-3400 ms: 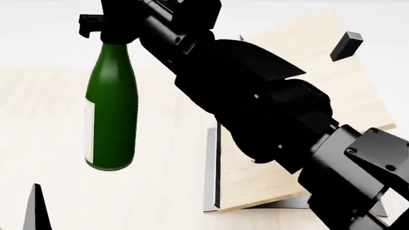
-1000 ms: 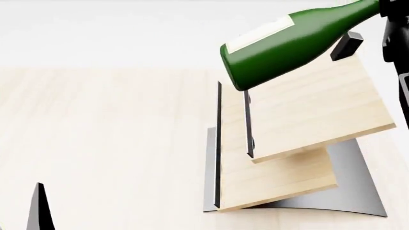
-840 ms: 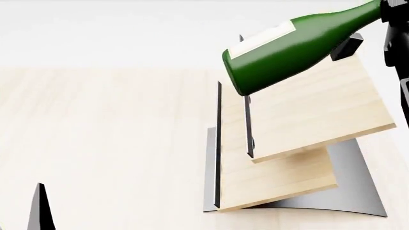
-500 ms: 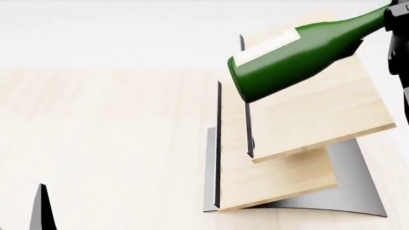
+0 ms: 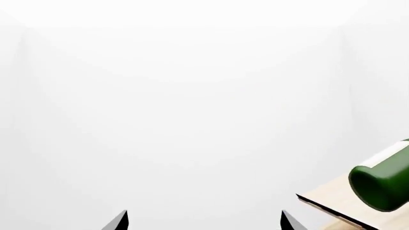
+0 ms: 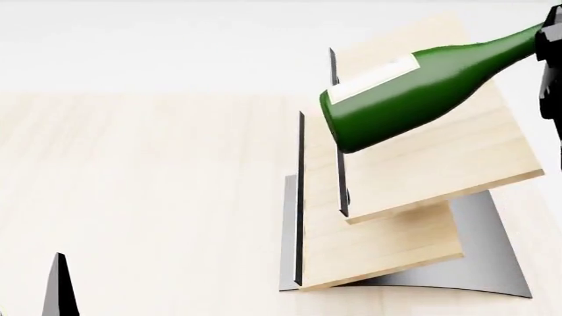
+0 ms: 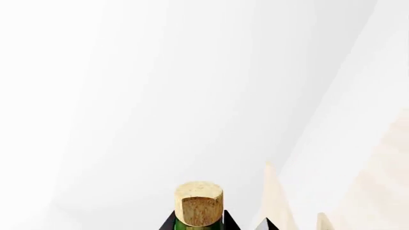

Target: Put the wine bottle on the wine rack.

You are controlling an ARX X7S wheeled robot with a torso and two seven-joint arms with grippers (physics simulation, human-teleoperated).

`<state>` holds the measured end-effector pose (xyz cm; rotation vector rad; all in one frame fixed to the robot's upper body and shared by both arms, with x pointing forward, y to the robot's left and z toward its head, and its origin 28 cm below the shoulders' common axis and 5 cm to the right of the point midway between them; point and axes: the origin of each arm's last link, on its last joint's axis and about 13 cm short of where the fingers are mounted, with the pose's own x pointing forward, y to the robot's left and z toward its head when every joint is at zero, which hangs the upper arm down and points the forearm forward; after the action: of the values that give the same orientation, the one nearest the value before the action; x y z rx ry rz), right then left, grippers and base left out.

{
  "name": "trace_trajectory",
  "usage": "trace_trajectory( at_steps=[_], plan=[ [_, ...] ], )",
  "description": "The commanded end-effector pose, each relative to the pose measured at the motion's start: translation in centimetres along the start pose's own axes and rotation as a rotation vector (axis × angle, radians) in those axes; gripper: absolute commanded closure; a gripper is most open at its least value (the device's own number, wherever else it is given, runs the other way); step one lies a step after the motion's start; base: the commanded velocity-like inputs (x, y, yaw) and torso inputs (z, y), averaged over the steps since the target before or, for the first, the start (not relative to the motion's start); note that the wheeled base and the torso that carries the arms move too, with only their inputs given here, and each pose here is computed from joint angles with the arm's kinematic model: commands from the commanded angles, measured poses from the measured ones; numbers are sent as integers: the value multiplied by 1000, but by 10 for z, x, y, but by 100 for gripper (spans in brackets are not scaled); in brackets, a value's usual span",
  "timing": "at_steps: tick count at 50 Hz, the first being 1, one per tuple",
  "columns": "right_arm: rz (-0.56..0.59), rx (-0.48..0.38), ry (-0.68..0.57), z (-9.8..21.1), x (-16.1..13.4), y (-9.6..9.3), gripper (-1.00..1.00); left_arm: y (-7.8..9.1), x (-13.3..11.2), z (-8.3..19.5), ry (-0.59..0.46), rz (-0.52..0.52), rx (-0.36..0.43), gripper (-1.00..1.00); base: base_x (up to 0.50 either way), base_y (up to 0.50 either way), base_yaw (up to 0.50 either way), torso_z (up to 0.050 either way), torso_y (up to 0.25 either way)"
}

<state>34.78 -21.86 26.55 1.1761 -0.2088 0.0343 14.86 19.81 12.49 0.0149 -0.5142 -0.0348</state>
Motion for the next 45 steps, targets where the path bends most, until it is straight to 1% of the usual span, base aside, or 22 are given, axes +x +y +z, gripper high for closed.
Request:
trace_trajectory(
  at_steps=[1,6,14,19,26,36,45],
  plan=[
    [46,-1,-41,8,-13,1,100,0,0,-1,1,-1,0,-100,0,0,0,0,0],
    [62,5,-46,9,-21,2,100,-1,0,-1,1,-3,0,-100,0,0,0,0,0],
    [75,10,-46,8,-26,2,100,-1,0,-1,2,-3,0,-100,0,0,0,0,1],
    [66,10,-36,4,-24,-3,100,0,0,-1,2,-1,0,-100,0,0,0,0,2],
    [61,6,-33,2,-25,-3,100,-1,0,-1,2,-2,0,-100,0,0,0,0,0],
    [36,-9,-30,-2,-20,-13,100,-1,0,-1,2,-5,0,-100,0,0,0,1,1],
    [38,-17,-30,-2,-21,-13,100,-1,0,-1,3,-5,0,-100,0,0,0,0,1]
  ],
)
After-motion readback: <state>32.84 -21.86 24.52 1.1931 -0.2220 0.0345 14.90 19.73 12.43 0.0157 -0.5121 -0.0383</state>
